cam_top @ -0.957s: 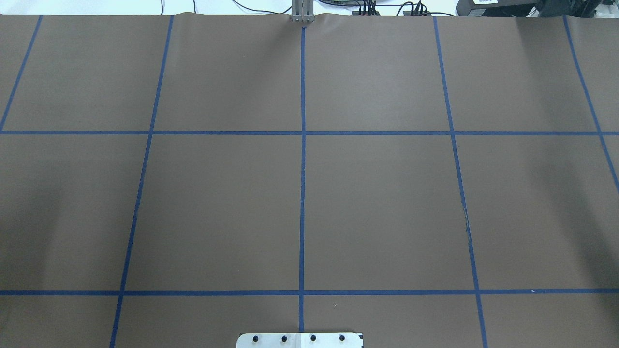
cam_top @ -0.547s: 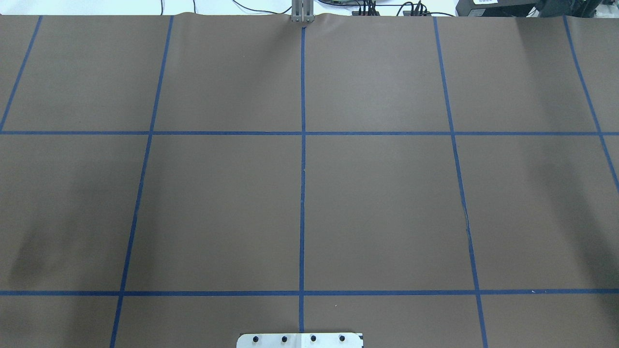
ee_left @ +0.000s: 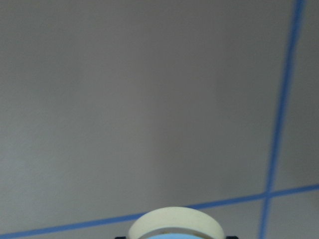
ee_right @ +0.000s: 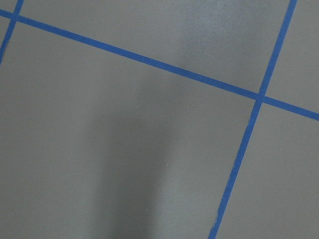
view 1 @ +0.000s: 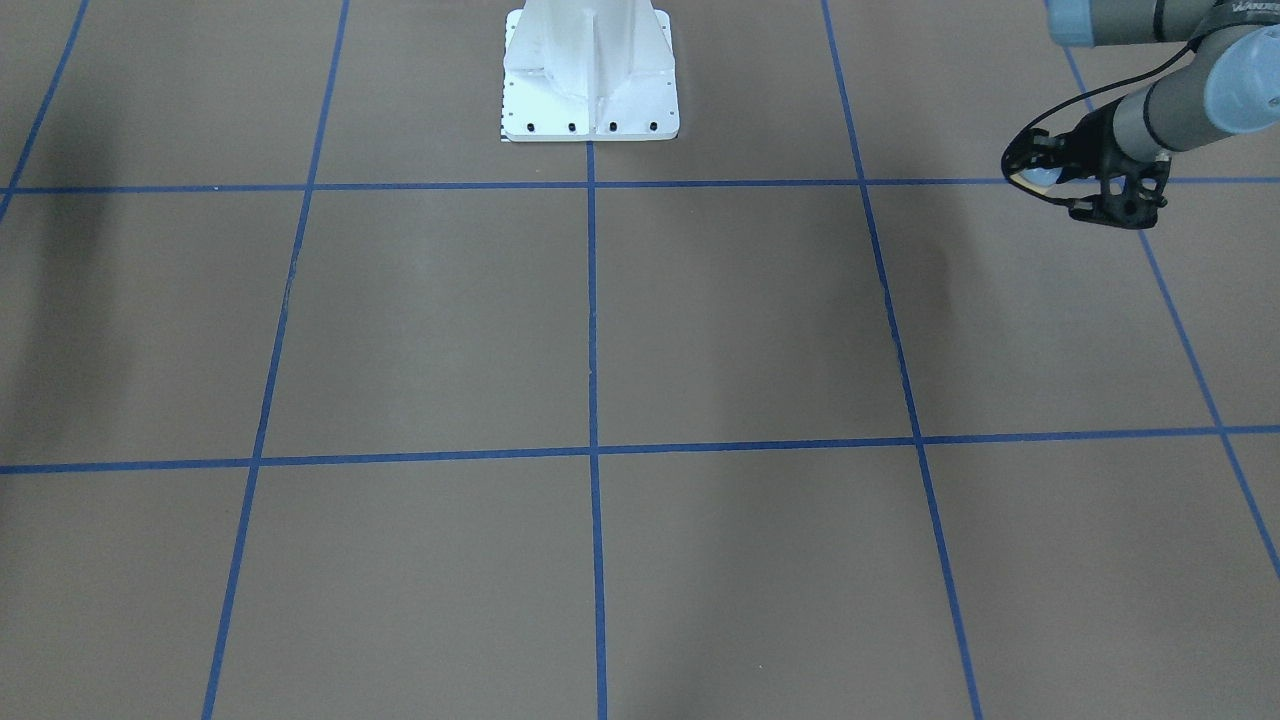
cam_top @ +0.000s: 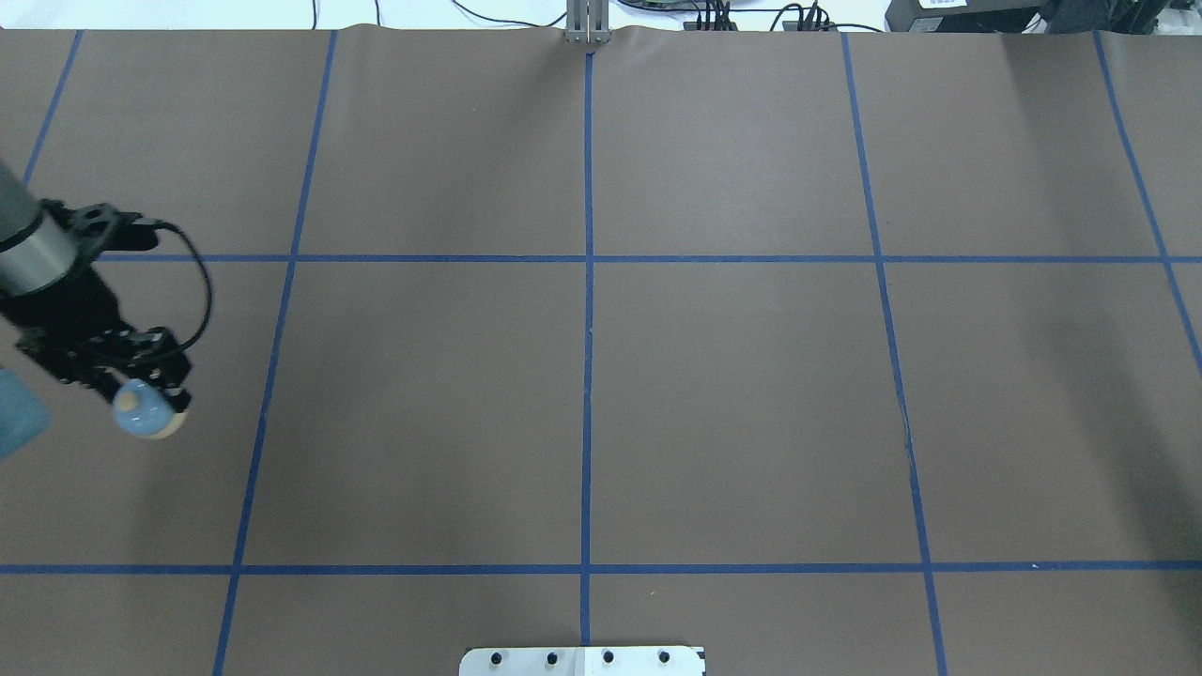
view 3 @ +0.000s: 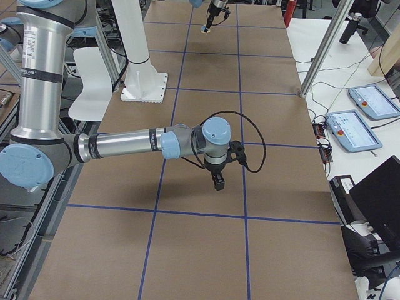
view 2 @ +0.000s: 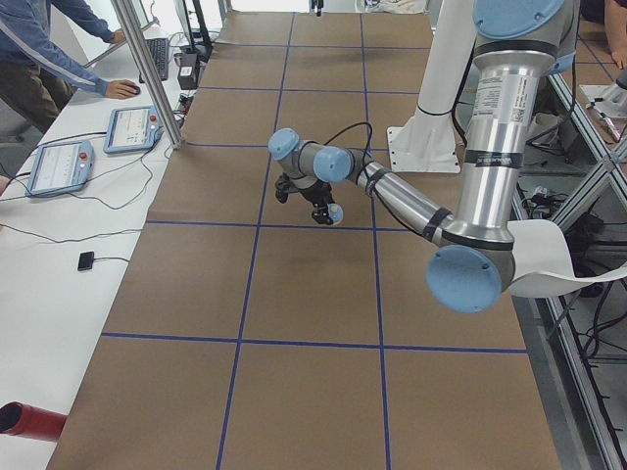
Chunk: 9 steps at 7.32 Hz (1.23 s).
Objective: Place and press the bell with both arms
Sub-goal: 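Carry the blue bell with the left gripper to the table center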
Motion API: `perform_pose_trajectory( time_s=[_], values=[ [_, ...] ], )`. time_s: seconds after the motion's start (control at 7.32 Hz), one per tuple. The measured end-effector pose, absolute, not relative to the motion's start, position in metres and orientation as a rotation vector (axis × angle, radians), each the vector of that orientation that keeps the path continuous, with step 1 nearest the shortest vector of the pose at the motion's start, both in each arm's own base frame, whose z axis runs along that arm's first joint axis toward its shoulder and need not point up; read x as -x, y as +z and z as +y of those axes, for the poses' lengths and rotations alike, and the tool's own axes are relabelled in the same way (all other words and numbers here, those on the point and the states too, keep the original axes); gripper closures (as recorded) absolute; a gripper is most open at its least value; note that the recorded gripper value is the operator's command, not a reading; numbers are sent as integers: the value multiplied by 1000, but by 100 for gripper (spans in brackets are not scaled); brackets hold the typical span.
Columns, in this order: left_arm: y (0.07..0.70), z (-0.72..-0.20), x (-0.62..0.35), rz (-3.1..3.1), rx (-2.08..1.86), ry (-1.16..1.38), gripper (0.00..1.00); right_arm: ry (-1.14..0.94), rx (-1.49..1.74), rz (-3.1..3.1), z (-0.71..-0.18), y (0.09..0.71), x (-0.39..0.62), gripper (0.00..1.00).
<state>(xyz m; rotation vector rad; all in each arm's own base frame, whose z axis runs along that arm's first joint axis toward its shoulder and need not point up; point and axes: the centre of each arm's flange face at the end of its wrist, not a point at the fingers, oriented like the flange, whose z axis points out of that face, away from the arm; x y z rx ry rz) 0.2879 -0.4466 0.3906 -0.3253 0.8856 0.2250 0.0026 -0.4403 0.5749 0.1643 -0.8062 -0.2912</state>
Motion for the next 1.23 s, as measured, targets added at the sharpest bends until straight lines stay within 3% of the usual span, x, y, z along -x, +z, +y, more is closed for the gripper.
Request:
perform_pose_trajectory(
  time_s=[0.68, 1.23],
  values=[
    [179, -507, -537, 863, 405, 155, 100, -287, -155, -806, -439, 577, -1, 0],
    [172, -534, -649, 867, 339, 76, 94, -288, -151, -809, -439, 578, 1, 0]
  ],
)
